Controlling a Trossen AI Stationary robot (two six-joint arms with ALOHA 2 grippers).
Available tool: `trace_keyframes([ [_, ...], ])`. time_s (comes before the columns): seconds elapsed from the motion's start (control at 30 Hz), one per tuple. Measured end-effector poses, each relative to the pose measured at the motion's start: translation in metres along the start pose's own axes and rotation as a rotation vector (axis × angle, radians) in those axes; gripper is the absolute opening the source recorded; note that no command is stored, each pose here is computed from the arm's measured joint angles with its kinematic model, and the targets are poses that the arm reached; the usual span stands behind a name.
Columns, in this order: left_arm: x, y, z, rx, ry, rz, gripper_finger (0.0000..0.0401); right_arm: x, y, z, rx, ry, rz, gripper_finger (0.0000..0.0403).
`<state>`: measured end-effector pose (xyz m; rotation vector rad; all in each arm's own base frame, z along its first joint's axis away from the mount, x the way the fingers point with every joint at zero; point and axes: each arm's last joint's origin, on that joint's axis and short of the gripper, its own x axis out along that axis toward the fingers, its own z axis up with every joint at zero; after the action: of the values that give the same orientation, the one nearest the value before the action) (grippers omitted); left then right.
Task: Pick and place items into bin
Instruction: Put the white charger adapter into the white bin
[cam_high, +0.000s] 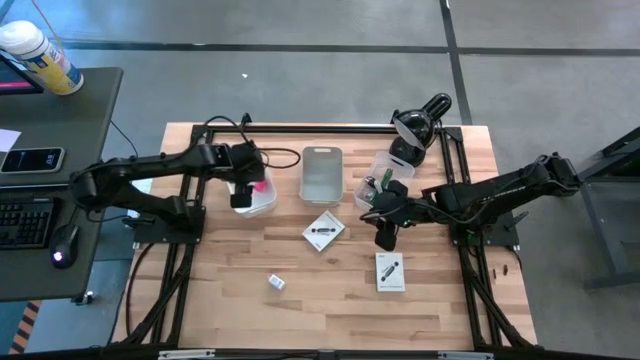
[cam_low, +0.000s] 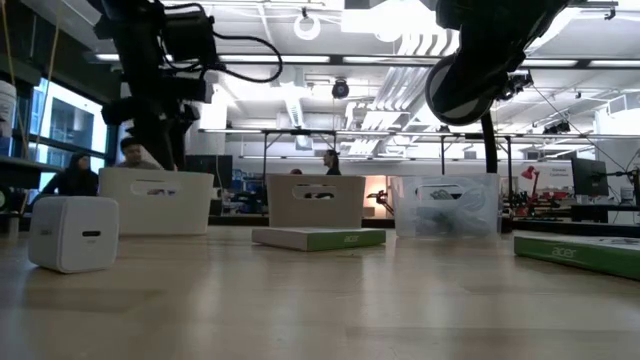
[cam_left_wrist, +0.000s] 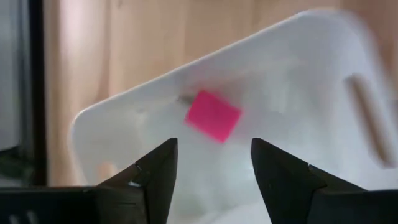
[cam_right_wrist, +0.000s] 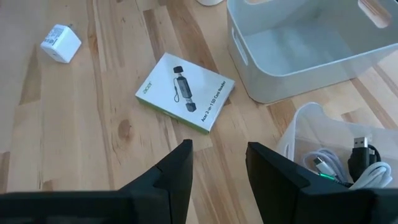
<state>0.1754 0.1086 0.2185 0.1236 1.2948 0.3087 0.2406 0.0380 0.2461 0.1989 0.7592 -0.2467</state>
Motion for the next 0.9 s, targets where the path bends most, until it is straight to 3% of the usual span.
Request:
trace_keyframes([
  [0.33, -0.051, -0.019, 0.024, 0.123, -0.270, -0.098, 0.0140, 0.000, 0.000, 0.000, -0.011, 0.002, 0.002, 0.0139],
  [0.47, -0.068, -0.046, 0.031, 0.253, -0.373, -0.218, 0.0132, 0.000, 0.000, 0.000, -0.021, 0.002, 0.000, 0.0139],
  [0.63, -0.077, -0.089, 0.034, 0.393, -0.406, -0.330, 0.0133, 0.000, 0.000, 0.000, -0.046, 0.001, -0.003, 0.0139],
  [0.9, -0.084, -0.137, 0.044, 0.516, -0.493, -0.369, 0.0133, 0.000, -0.001, 0.000, -0.057, -0.010, -0.028, 0.0139],
])
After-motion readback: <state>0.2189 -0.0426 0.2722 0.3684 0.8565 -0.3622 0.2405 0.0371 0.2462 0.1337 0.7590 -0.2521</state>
